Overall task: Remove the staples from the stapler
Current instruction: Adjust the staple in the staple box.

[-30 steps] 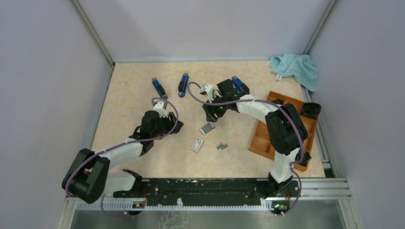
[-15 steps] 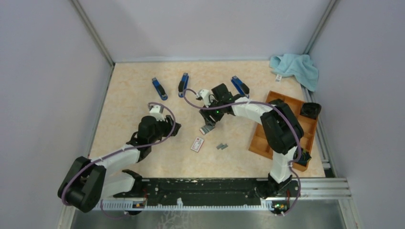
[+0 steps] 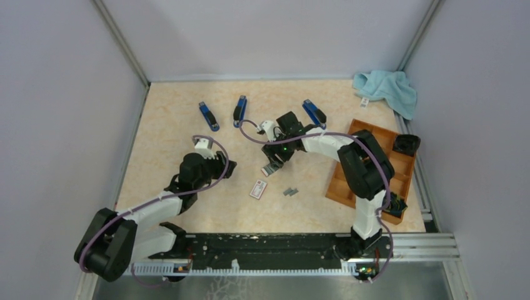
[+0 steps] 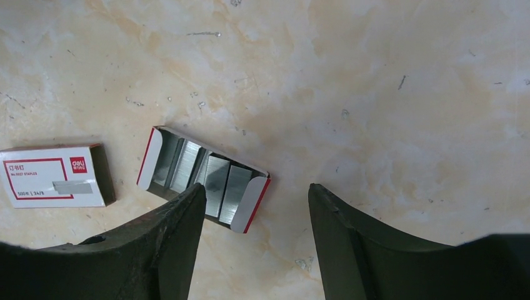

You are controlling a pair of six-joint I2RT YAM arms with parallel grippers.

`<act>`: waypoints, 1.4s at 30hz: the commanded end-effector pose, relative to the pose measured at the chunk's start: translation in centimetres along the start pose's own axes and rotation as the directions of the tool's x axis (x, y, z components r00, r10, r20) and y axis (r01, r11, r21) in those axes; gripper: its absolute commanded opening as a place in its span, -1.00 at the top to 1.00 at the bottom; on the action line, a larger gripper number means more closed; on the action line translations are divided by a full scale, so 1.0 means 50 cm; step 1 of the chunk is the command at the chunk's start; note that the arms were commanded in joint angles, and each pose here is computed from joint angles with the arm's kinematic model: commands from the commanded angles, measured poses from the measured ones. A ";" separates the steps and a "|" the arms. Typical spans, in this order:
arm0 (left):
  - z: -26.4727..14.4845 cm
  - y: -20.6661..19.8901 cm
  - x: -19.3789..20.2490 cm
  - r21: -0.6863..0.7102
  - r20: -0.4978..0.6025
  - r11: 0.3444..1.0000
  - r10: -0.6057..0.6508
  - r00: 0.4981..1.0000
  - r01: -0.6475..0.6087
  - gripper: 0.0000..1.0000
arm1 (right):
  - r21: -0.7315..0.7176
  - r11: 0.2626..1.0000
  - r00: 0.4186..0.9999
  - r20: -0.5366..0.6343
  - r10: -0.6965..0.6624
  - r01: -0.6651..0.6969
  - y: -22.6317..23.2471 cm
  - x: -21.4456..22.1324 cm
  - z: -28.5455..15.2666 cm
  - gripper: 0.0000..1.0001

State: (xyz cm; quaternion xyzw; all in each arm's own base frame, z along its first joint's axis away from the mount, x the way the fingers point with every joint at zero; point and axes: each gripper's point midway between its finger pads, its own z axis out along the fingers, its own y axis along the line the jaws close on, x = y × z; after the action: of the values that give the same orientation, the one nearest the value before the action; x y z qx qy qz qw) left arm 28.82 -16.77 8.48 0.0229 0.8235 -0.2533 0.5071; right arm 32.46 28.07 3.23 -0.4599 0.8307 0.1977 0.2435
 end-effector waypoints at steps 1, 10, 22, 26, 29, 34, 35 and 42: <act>-0.001 -0.007 -0.014 0.014 0.035 1.000 0.015 0.999 -0.015 -0.20 | -0.007 0.999 0.999 0.009 -0.034 0.034 0.012 -0.014 0.003 -0.23; -0.003 -0.008 -0.015 0.015 0.039 1.000 0.013 0.999 -0.014 -0.20 | -0.005 0.999 0.999 0.000 -0.037 0.037 0.015 -0.011 0.008 -0.20; -0.005 -0.008 -0.015 0.017 0.043 1.000 0.013 0.999 -0.014 -0.20 | 0.009 0.999 0.999 -0.003 -0.043 0.043 0.016 -0.013 0.011 -0.18; -0.005 -0.008 -0.015 0.016 0.042 1.000 0.014 0.999 -0.014 -0.20 | 0.016 0.999 0.999 -0.006 -0.045 0.045 0.014 -0.011 0.013 -0.17; -0.006 -0.008 -0.017 0.016 0.047 1.000 0.013 0.999 -0.014 -0.20 | 0.021 0.999 0.999 -0.009 -0.046 0.046 0.012 -0.010 0.015 -0.16; -0.006 -0.008 -0.017 0.017 0.048 1.000 0.013 0.999 -0.014 -0.20 | 0.029 0.998 0.999 -0.008 -0.050 0.050 0.013 -0.012 0.016 -0.12; -0.006 -0.008 -0.017 0.018 0.048 1.000 0.014 0.999 -0.015 -0.20 | 0.031 0.998 0.999 -0.010 -0.050 0.051 0.013 -0.011 0.016 -0.12; -0.007 -0.008 -0.017 0.018 0.050 1.000 0.013 0.999 -0.014 -0.20 | 0.042 0.998 0.999 -0.011 -0.050 0.051 0.014 -0.012 0.019 -0.09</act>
State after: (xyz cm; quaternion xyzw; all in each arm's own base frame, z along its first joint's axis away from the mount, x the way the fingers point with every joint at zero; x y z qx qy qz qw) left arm 28.74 -16.79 8.74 0.0233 0.8196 -0.2555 0.5123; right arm 31.76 28.44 2.67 -0.4734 0.8303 0.1736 0.2374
